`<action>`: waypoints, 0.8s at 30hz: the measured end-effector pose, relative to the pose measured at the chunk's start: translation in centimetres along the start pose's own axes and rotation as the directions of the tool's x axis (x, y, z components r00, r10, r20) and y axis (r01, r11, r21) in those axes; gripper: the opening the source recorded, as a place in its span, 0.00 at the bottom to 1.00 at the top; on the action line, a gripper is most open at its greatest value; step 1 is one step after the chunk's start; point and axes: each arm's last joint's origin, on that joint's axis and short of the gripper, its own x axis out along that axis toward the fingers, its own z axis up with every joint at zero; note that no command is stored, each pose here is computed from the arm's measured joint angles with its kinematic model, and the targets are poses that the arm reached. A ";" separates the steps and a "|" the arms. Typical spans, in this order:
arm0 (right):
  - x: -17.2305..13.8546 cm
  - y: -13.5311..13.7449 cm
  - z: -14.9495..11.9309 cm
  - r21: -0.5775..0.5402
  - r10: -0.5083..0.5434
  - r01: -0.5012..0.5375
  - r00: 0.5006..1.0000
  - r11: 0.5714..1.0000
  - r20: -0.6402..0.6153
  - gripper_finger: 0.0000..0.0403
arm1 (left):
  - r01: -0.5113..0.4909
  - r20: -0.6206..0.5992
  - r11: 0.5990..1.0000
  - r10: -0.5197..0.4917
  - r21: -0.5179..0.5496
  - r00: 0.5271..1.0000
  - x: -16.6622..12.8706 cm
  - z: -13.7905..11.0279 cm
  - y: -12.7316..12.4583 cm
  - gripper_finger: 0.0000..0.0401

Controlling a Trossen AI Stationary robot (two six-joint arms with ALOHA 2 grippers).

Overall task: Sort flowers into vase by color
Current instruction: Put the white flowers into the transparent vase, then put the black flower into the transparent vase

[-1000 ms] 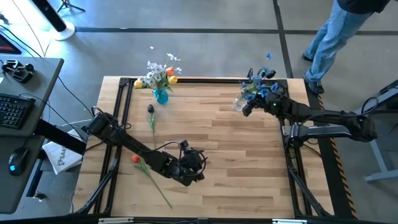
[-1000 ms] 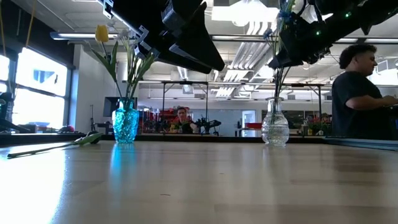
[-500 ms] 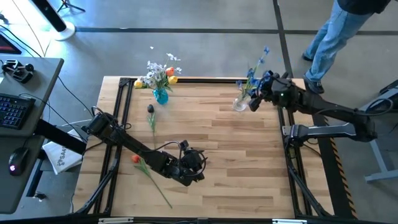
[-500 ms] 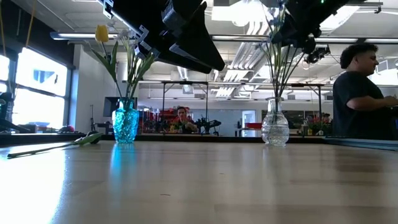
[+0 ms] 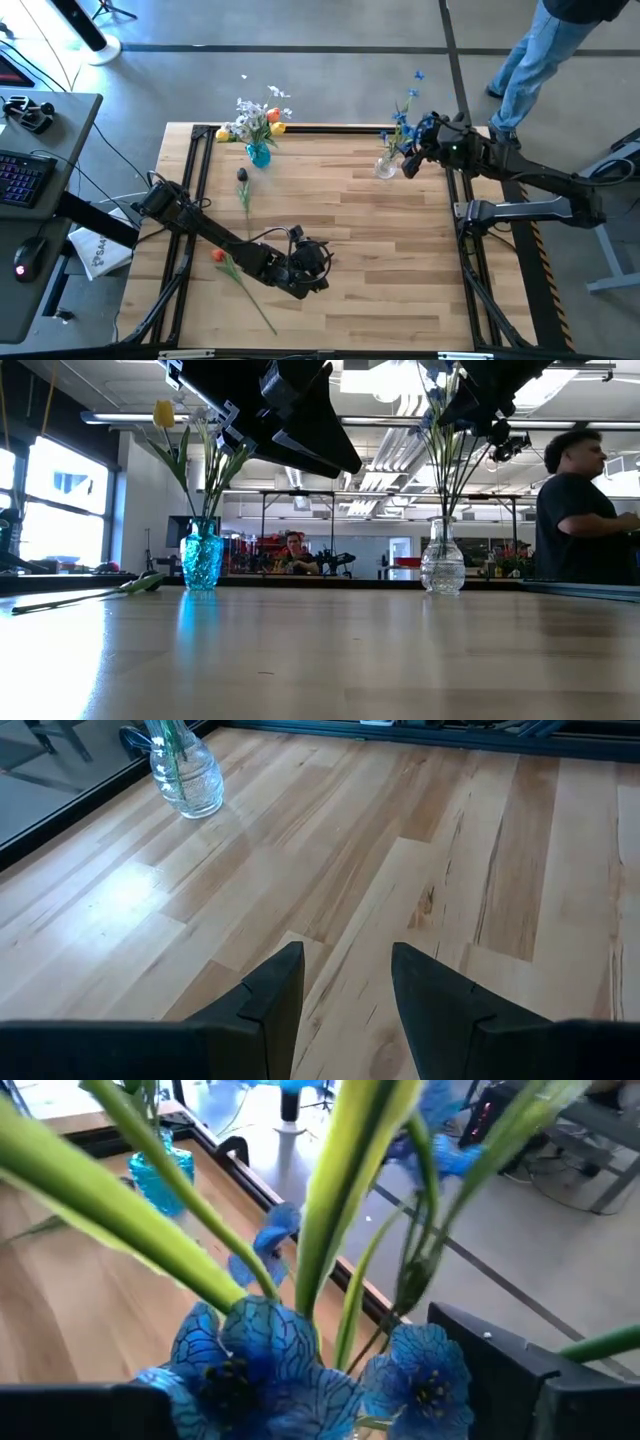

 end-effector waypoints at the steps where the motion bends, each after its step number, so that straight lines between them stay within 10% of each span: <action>1: 0.0 0.0 0.0 0.002 0.003 -0.003 1.000 1.000 0.002 0.64 | 0.001 0.000 1.000 -0.001 0.000 1.000 0.0 0.0 0.0 0.35; 11: -1.0 -1.9 0.6 0.110 0.135 -0.121 0.983 0.987 -0.127 0.70 | 0.010 0.003 1.000 -0.010 -0.009 1.000 0.0 0.1 -0.1 0.35; 24: -1.0 -2.0 0.1 -0.046 0.205 -0.245 0.889 0.968 -0.410 0.72 | 0.005 0.025 1.000 -0.004 -0.027 1.000 0.6 0.7 0.3 0.35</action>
